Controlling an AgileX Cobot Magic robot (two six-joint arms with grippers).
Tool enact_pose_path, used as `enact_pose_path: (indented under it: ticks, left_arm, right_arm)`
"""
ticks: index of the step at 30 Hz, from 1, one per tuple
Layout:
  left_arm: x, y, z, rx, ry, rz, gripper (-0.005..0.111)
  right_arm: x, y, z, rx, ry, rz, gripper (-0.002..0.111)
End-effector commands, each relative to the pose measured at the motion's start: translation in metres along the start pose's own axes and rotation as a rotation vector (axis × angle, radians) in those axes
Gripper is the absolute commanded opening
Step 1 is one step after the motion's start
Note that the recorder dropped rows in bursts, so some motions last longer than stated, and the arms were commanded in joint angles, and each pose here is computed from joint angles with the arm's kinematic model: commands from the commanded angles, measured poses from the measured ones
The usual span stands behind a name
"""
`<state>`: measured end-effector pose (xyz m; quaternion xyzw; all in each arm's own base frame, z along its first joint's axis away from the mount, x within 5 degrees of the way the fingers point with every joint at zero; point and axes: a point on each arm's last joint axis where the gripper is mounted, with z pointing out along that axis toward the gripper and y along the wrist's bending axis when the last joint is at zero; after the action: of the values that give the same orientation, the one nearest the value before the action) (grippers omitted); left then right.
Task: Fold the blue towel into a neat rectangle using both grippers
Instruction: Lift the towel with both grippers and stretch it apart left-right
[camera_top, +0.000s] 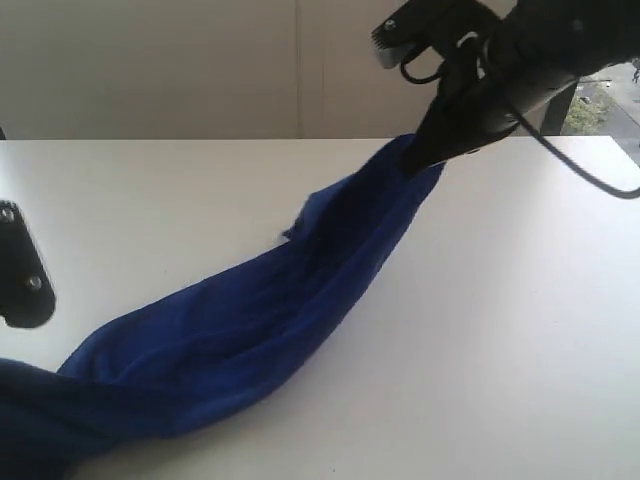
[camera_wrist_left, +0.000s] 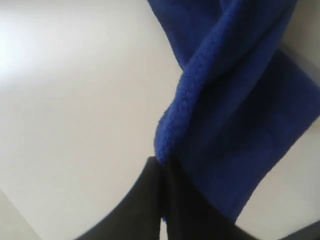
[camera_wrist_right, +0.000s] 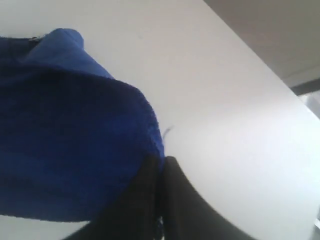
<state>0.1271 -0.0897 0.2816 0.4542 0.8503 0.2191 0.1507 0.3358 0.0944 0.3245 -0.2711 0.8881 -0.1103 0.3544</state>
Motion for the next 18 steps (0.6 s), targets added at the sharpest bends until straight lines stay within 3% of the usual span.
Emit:
enact_pose_path:
  ticks: [1, 7, 18]
  left_arm:
    - [0.017, 0.018, -0.024, -0.072, -0.027, -0.043, 0.0]
    - [0.032, 0.03, -0.037, -0.147, -0.104, -0.033, 0.0]
    - [0.047, 0.039, -0.063, -0.111, -0.236, -0.115, 0.0]
  right_arm:
    - [0.008, -0.022, -0.034, 0.148, 0.036, -0.004, 0.0]
    - [0.021, -0.042, -0.093, 0.269, 0.013, 0.06, 0.0]
    - [0.066, -0.059, -0.206, 0.384, -0.12, 0.209, 0.0]
